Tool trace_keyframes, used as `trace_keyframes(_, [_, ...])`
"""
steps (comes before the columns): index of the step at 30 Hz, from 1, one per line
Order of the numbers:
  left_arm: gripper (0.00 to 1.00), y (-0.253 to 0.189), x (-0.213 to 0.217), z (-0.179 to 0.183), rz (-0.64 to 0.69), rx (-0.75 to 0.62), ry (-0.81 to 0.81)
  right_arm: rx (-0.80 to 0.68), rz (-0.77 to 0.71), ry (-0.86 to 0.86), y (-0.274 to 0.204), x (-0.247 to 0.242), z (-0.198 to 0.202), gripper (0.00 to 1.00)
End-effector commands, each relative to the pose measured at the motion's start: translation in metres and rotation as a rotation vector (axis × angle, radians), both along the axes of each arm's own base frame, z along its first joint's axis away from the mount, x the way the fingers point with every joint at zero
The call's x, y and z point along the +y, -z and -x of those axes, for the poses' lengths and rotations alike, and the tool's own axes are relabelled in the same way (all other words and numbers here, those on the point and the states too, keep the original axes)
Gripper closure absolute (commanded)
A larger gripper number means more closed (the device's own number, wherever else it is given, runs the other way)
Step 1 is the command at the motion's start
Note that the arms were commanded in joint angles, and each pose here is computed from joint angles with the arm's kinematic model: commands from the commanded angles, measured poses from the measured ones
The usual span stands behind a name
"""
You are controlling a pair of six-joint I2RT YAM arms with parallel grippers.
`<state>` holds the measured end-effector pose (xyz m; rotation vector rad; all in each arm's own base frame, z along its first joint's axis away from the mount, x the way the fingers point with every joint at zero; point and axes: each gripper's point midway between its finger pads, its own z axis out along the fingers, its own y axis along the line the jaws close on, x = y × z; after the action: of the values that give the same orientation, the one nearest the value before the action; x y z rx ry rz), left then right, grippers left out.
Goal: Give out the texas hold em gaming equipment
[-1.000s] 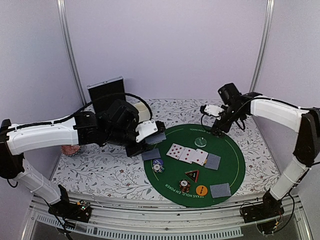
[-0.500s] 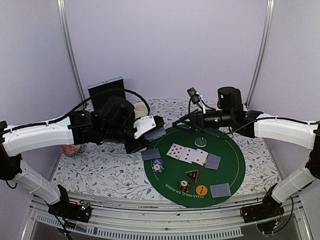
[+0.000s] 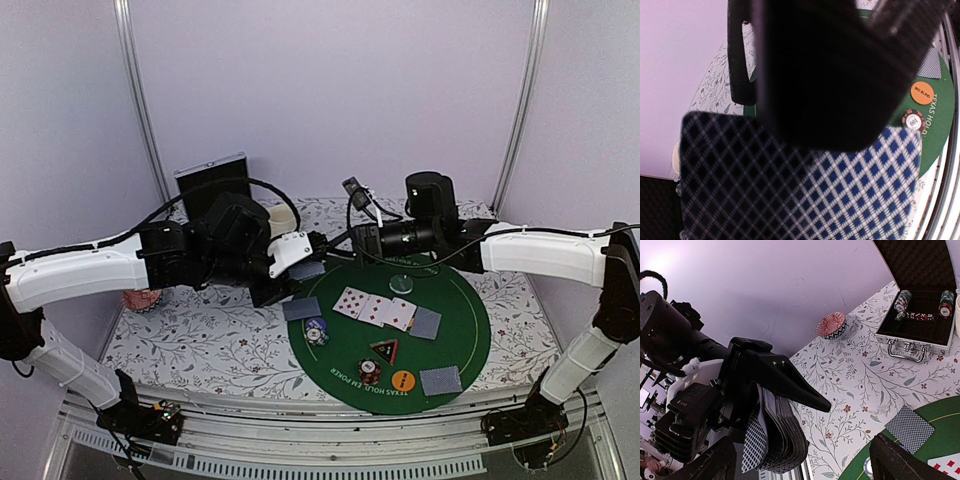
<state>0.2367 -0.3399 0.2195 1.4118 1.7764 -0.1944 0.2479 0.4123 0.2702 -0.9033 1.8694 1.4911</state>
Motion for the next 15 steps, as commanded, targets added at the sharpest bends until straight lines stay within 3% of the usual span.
trace_keyframes(1, [0.53,-0.007,-0.006,-0.002,0.018,-0.020,0.007,-0.018,-0.033,-0.001,-0.015,0.005,-0.003,0.06])
trace_keyframes(12, [0.54,-0.009,-0.007,-0.001,0.028,-0.014,0.011,0.035,-0.019,0.002,0.002,0.027,-0.013,0.07])
trace_keyframes(15, [0.54,-0.009,-0.006,0.000,0.026,-0.014,0.009,0.048,0.007,0.012,0.008,0.027,-0.016,0.13])
